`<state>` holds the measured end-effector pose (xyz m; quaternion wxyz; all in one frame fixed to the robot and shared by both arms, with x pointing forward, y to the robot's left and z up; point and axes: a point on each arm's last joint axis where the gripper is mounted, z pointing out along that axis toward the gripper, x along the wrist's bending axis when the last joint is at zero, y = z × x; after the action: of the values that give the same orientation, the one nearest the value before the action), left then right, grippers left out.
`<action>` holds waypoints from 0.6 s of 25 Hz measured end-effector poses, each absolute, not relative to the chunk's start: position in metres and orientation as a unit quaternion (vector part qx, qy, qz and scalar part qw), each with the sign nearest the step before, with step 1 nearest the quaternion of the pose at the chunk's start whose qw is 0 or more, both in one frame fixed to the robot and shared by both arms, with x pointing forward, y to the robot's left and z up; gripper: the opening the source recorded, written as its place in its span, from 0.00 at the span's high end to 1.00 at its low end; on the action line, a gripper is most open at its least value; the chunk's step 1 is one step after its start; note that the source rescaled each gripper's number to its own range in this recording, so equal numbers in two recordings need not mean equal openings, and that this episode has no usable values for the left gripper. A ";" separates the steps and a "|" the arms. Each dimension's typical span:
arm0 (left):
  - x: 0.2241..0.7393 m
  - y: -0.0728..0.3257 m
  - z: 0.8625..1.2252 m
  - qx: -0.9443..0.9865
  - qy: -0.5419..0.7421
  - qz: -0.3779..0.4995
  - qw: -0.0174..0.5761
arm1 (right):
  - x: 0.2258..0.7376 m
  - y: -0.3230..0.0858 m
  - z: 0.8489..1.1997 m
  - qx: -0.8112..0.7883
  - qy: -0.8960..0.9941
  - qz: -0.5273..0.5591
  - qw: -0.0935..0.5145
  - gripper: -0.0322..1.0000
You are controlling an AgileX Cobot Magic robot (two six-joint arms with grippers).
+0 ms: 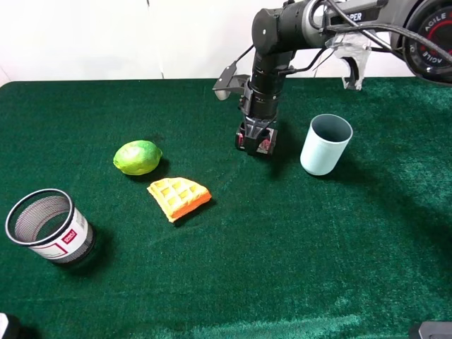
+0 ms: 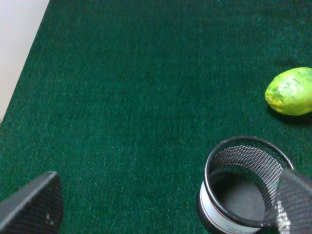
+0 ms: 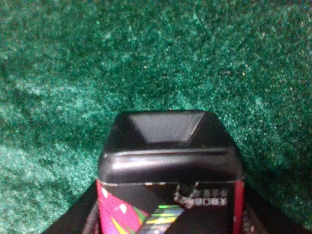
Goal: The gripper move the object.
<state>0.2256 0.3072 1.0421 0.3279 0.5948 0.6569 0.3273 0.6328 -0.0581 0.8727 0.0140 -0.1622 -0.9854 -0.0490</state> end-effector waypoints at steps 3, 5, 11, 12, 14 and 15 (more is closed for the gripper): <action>0.226 0.307 1.042 0.595 0.657 0.327 0.328 | 0.633 -0.058 0.873 -0.162 -0.985 -0.049 0.014 0.97; 0.226 0.307 1.042 0.595 0.657 0.327 0.328 | 0.633 -0.058 0.873 -0.162 -0.985 -0.049 0.014 0.97; 0.226 0.307 1.042 0.595 0.657 0.327 0.328 | 0.633 -0.058 0.873 -0.162 -0.985 -0.049 0.014 0.96; 0.226 0.307 1.042 0.595 0.657 0.327 0.328 | 0.633 -0.058 0.872 -0.162 -0.985 -0.048 0.015 0.90; 0.226 0.307 1.042 0.595 0.657 0.327 0.328 | 0.632 -0.058 0.872 -0.163 -0.985 -0.047 0.017 0.75; 0.226 0.307 1.042 0.595 0.657 0.327 0.328 | 0.632 -0.058 0.872 -0.164 -0.985 -0.046 0.018 0.69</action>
<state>0.2256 0.3072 1.0421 0.3278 0.5951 0.6566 0.3275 0.6320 -0.0584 0.8725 0.0184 -0.1636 -0.9853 -0.0462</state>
